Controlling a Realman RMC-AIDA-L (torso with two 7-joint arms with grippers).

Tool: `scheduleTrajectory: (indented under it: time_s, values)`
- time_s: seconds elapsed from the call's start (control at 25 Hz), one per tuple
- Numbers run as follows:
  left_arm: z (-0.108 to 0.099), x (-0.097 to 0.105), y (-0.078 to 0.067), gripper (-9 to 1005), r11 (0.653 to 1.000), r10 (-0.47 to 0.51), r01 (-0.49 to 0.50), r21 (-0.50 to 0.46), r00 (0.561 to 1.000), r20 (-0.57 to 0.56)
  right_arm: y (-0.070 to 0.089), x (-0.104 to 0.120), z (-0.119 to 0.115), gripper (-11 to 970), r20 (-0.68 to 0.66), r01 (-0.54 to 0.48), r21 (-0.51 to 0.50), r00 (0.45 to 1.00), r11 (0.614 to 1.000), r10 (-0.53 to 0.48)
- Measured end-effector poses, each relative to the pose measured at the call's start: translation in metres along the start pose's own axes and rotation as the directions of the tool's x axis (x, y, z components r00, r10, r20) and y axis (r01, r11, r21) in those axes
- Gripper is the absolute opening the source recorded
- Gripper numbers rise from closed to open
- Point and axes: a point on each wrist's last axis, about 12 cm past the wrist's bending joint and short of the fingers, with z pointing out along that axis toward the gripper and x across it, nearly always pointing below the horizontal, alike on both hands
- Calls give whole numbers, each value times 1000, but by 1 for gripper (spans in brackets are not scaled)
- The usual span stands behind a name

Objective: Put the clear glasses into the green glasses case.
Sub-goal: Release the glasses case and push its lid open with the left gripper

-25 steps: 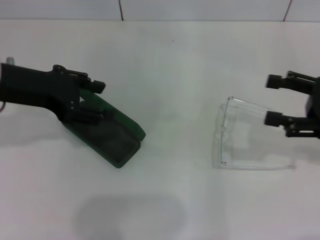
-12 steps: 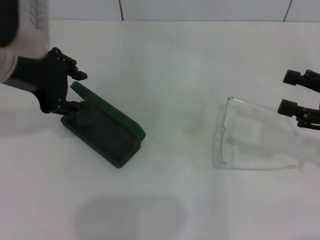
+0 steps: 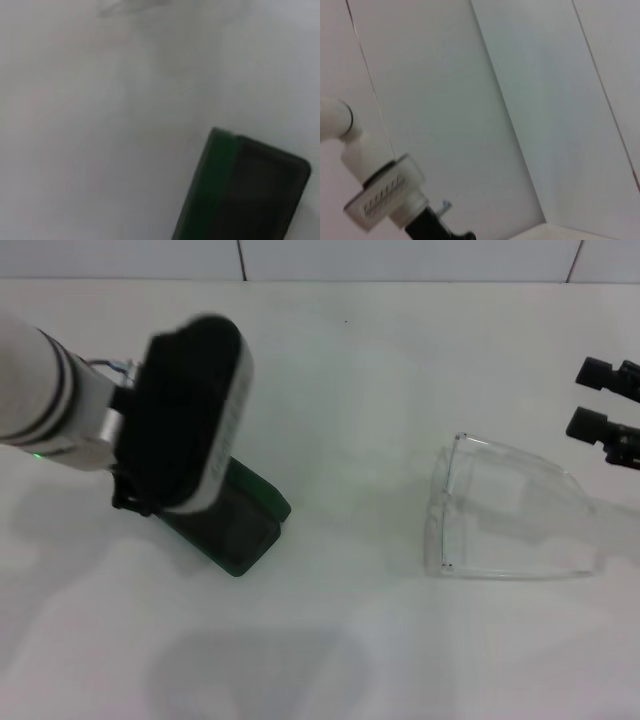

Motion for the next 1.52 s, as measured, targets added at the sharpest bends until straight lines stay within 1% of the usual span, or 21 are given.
scheduleTrajectory:
  time_s: [0.08,0.16,0.44,0.68,1.12,1.52]
  values:
    - [3,-4,-1,543,1000,26,-26,5,1000,-5,0,-1,0,846,9,0,1,1000,1000,0]
    - [2,-5,0,437,999,41,-41,-8,999,-7,-1,-1,1,843,12,1,4,1000,1000,-1]
    - [-1,-9,6,419,996,72,-72,-61,997,-1,0,0,2,838,14,1,5,1000,1000,-1]
    - [1,-10,8,397,994,90,-90,-68,996,-1,1,2,0,837,17,-4,10,1000,1000,3]
    - [10,-7,9,356,993,106,-106,-57,994,-7,3,3,-2,836,22,-9,13,1000,1000,9]
    - [24,-5,16,319,990,126,-127,-64,992,-14,7,7,-6,836,25,-20,16,999,1000,20]
